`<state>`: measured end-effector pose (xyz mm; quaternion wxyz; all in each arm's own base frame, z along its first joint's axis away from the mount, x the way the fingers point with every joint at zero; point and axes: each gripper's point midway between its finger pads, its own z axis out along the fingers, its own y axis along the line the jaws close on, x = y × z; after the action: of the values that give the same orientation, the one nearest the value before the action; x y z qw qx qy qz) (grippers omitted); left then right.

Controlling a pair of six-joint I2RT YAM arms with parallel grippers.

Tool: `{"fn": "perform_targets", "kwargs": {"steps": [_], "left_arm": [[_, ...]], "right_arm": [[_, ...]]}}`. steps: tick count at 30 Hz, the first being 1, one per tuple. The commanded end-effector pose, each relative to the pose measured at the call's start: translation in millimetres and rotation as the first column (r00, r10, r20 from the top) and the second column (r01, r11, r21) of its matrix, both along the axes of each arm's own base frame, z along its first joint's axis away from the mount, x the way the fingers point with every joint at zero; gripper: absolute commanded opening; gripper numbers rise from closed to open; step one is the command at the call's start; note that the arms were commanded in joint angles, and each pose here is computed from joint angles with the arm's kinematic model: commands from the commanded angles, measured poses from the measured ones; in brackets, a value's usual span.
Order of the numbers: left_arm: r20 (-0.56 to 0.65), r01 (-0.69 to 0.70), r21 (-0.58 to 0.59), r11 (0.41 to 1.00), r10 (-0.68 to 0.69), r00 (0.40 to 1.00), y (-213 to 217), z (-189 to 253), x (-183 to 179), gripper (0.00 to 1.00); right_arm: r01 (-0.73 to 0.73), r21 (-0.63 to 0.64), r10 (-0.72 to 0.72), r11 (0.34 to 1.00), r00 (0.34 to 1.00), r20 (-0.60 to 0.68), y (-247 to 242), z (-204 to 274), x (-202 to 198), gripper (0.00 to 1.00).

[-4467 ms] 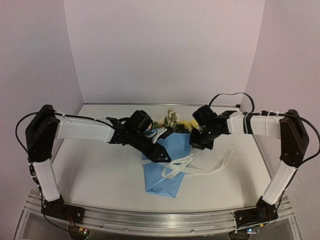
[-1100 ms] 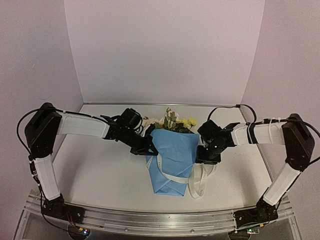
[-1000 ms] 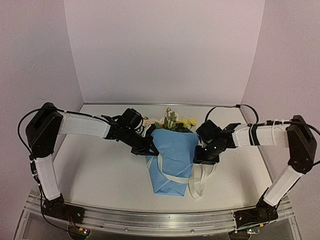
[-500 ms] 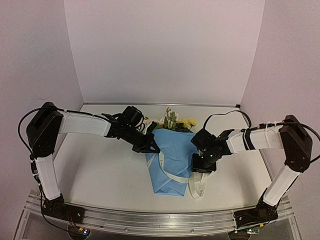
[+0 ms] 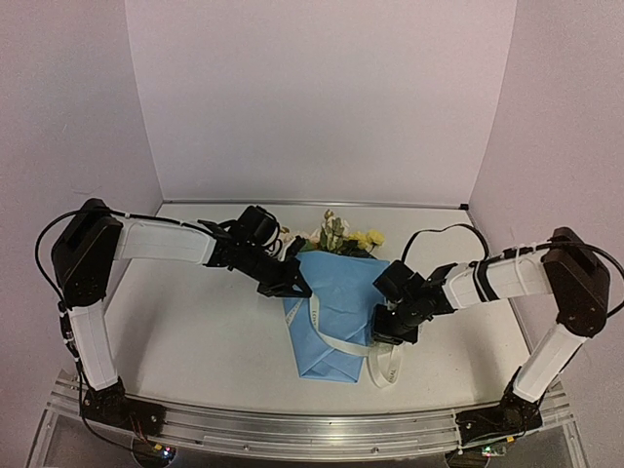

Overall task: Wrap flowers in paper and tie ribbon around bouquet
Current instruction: Cross the ribbon over the folded bouquet.

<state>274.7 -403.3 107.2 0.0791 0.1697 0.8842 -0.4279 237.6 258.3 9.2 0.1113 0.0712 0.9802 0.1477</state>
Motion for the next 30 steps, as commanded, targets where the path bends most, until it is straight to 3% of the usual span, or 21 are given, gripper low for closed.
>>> {"fn": "perform_targets", "kwargs": {"steps": [1,8,13,23,27,30], "left_arm": [[0.062,0.015,-0.055,0.998,-0.012,0.998,-7,26,13,0.00],[0.068,0.038,-0.090,0.995,-0.032,0.997,-11,31,15,0.00],[0.085,0.050,-0.120,0.992,-0.040,0.996,-15,37,20,0.00],[0.070,0.014,-0.188,0.982,-0.001,0.998,-23,46,38,0.00],[0.052,-0.024,-0.215,0.976,0.036,0.998,-20,46,53,0.00],[0.047,-0.023,-0.220,0.975,0.034,0.998,-21,44,58,0.00]], "right_arm": [[0.031,-0.009,-0.030,0.999,0.996,0.086,-14,34,3,0.00],[0.061,-0.102,-0.041,0.993,0.982,0.187,-45,81,6,0.00],[0.095,-0.145,-0.052,0.985,0.961,0.272,-61,109,28,0.00],[0.171,-0.090,-0.128,0.981,0.925,0.357,-86,170,110,0.00],[0.161,-0.071,-0.125,0.985,0.924,0.361,-80,187,121,0.00],[0.065,0.009,-0.064,0.998,0.929,0.365,-56,196,117,0.00]]}}
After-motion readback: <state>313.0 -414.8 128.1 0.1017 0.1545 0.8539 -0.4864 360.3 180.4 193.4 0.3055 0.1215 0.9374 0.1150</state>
